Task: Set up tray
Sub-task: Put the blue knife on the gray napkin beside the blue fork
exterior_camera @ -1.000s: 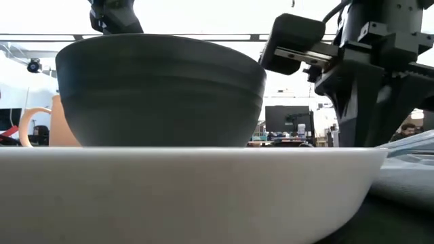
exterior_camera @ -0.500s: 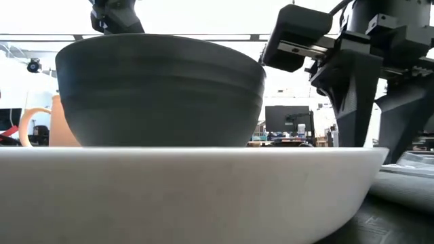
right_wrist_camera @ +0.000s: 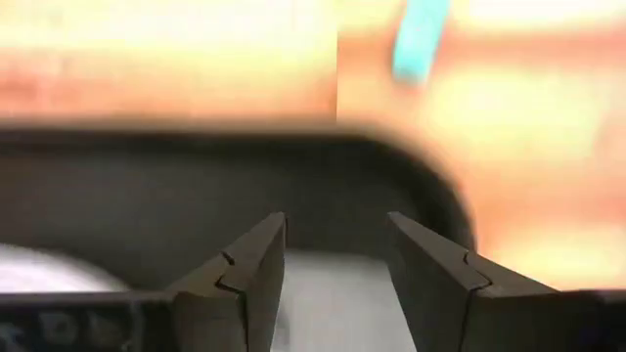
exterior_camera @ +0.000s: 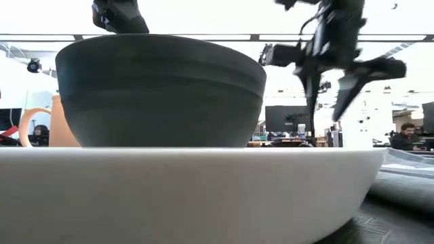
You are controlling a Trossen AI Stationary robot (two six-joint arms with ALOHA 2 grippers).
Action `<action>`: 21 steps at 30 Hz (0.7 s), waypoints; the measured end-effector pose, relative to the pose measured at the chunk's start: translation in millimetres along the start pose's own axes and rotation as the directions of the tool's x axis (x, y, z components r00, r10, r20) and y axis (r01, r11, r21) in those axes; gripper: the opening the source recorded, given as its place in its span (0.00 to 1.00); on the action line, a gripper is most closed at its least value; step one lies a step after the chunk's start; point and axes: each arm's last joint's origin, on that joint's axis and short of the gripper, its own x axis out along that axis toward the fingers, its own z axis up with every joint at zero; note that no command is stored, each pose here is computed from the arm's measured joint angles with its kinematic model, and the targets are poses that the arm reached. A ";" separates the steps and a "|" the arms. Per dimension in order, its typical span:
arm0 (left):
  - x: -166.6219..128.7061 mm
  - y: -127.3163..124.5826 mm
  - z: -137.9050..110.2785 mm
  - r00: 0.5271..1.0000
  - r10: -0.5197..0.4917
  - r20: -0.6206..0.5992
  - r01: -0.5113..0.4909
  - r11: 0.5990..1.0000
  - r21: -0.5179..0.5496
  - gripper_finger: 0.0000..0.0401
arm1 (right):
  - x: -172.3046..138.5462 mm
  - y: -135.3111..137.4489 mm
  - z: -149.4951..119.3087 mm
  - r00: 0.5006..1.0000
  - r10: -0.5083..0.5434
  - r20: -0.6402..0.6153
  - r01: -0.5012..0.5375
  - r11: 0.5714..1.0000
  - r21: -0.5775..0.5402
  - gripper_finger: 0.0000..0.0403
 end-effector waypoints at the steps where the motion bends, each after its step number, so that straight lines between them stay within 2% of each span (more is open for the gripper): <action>1: -0.3 0.1 0.1 1.000 -0.001 0.001 0.001 1.000 0.000 0.43 | 4.6 2.0 14.6 1.000 -0.009 0.006 0.009 1.000 -0.011 0.41; 4: -0.2 0.2 -0.2 1.000 0.000 -0.002 0.000 1.000 0.001 0.43 | 21.1 1.7 60.3 0.997 -0.067 0.025 0.067 0.998 0.015 0.42; 8: -0.5 1.3 -2.5 1.000 0.008 -0.025 -0.008 1.000 0.010 0.43 | 42.0 -8.2 112.7 0.992 -0.122 0.037 0.117 0.986 0.120 0.42; 12: -0.5 2.5 -4.9 0.999 0.019 -0.045 -0.019 1.000 0.020 0.43 | 57.9 -9.7 152.0 1.000 -0.022 0.014 0.020 0.989 0.145 0.42; 14: -0.5 2.7 -5.4 0.999 0.022 -0.049 -0.021 1.000 0.023 0.43 | 63.5 -9.4 166.7 1.000 0.017 0.018 -0.019 0.985 0.171 0.41; 21: -0.9 5.8 -7.2 0.996 0.079 -0.050 -0.077 0.996 0.037 0.43 | 85.2 -19.0 187.2 0.999 -0.052 -0.011 0.053 0.974 0.220 0.37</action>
